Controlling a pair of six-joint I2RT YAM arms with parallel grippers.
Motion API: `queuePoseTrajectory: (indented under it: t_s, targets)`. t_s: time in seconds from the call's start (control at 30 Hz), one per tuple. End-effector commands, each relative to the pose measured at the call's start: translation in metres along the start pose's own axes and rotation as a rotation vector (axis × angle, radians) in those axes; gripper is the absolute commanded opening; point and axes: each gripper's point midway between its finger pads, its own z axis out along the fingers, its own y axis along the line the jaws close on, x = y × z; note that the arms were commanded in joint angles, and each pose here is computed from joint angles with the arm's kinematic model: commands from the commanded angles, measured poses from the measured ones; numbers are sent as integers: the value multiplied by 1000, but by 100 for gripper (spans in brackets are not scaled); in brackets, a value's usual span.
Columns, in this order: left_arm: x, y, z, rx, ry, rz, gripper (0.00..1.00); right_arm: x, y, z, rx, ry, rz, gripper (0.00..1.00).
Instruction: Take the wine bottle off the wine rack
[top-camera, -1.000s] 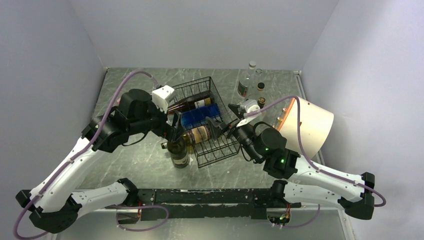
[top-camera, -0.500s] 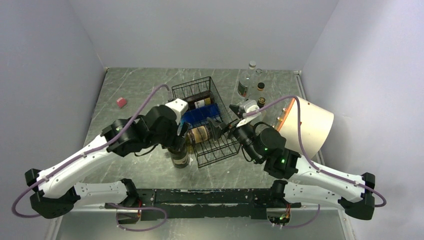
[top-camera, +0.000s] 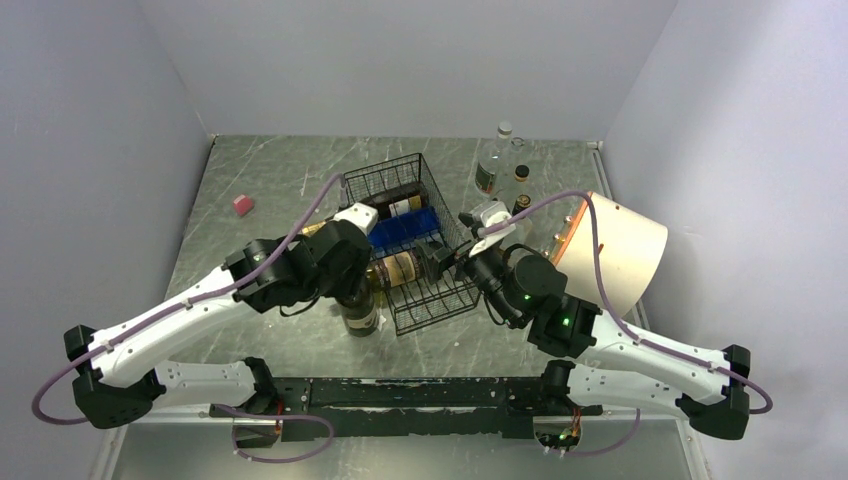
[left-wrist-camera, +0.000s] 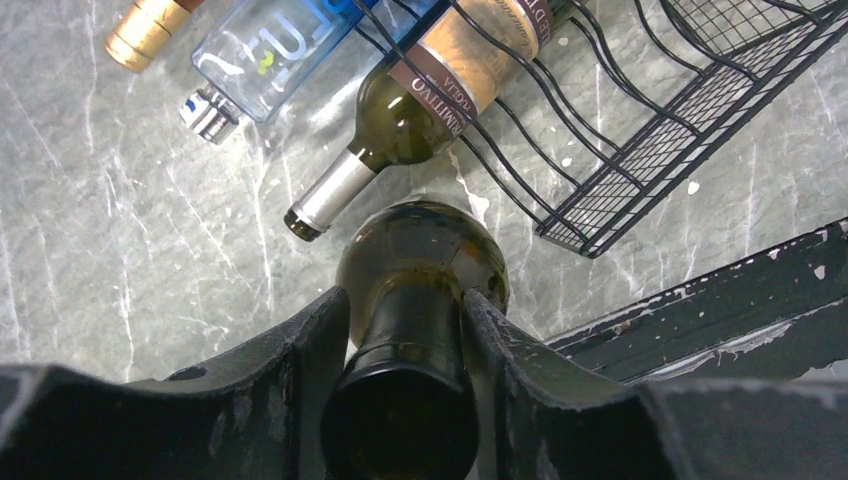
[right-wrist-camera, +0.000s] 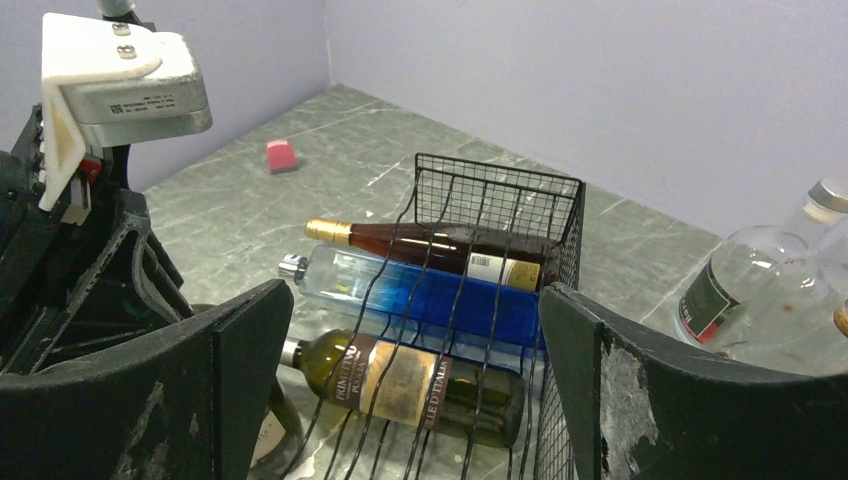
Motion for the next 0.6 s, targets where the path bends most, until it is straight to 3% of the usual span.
queuePoseTrajectory:
  t_s: [0.0,0.1,0.2,0.37,0.57]
  targets:
    - [16,7,2,-31,30,-22,46,-10,-5,-3,9,-22,4,100]
    - [19,14,-3,-55,42,-36,33,-4,-6,-3,15,-21,2,100]
    - [16,19,-12,-71,40,-53,8,1,-3,-2,6,-8,1,100]
    - [11,32,-27,-119,18,-106,7,5,0,1,1,18,2,100]
    - [15,69,-34,-307,30,-166,7,7,1,0,-3,15,16,100]
